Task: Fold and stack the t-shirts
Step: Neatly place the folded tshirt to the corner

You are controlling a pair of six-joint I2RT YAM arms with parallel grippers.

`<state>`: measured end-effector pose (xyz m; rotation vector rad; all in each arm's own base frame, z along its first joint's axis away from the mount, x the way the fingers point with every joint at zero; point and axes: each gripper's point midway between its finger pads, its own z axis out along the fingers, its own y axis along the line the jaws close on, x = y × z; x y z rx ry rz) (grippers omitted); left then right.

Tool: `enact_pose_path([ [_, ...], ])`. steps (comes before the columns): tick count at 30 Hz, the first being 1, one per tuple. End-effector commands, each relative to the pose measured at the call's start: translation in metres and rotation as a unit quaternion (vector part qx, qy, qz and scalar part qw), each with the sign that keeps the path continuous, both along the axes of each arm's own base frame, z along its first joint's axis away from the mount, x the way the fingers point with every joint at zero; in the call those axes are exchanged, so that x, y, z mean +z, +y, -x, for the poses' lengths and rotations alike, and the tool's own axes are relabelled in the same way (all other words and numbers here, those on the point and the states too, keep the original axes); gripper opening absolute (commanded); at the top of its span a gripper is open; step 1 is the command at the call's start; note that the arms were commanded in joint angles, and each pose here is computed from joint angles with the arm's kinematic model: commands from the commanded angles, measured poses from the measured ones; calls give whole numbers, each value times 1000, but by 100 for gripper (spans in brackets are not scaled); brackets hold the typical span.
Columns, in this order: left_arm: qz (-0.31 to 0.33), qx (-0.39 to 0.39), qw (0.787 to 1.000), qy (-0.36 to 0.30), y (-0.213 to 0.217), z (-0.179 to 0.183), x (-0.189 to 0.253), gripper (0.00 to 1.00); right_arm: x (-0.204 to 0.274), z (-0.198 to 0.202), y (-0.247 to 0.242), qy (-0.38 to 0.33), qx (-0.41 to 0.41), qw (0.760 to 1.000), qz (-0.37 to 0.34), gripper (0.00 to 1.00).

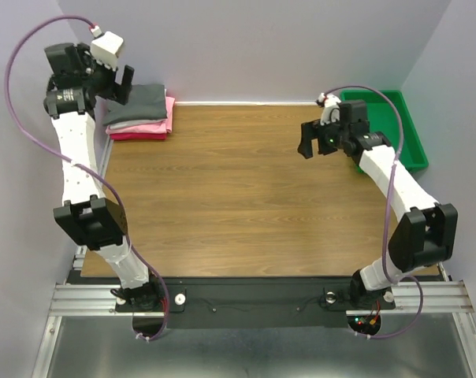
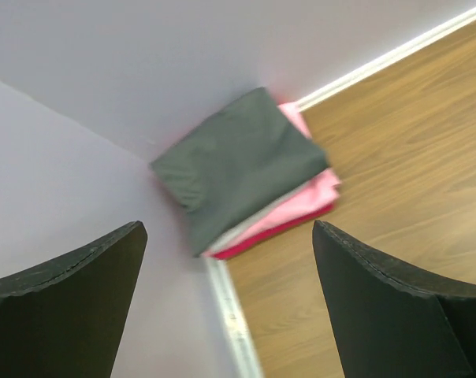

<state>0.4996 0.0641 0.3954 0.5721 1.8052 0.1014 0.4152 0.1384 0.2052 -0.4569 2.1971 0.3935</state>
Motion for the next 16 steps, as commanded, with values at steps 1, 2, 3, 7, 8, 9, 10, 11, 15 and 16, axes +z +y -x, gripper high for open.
enact_pose_path([
  [1,96,-11,995,36,-47,22,-23,99,27,9,-25,-21,-39,998,-38,100],
  [2,98,1,994,41,-51,25,-33,99,23,11,-30,-14,-46,998,-38,100],
  [3,99,-11,993,57,-73,35,-56,99,13,16,-39,3,-57,998,-36,100],
  [7,113,-12,988,105,-111,65,-119,99,-9,38,-45,38,-58,997,-43,100],
  [8,116,-23,986,116,-124,72,-130,99,-14,44,-43,45,-53,997,-46,100],
  [9,119,-16,983,135,-127,79,-154,99,-17,50,-41,49,-47,996,-50,100],
  [10,130,-23,982,134,-135,87,-154,99,-30,60,-39,68,-40,995,-54,100],
  [11,137,-31,981,135,-140,91,-158,99,-36,65,-38,76,-36,995,-54,100],
  [15,143,-27,978,149,-142,109,-176,99,-57,82,-37,99,-21,994,-50,100],
  [16,139,-24,979,144,-140,115,-176,99,-58,84,-37,99,-18,994,-49,100],
])
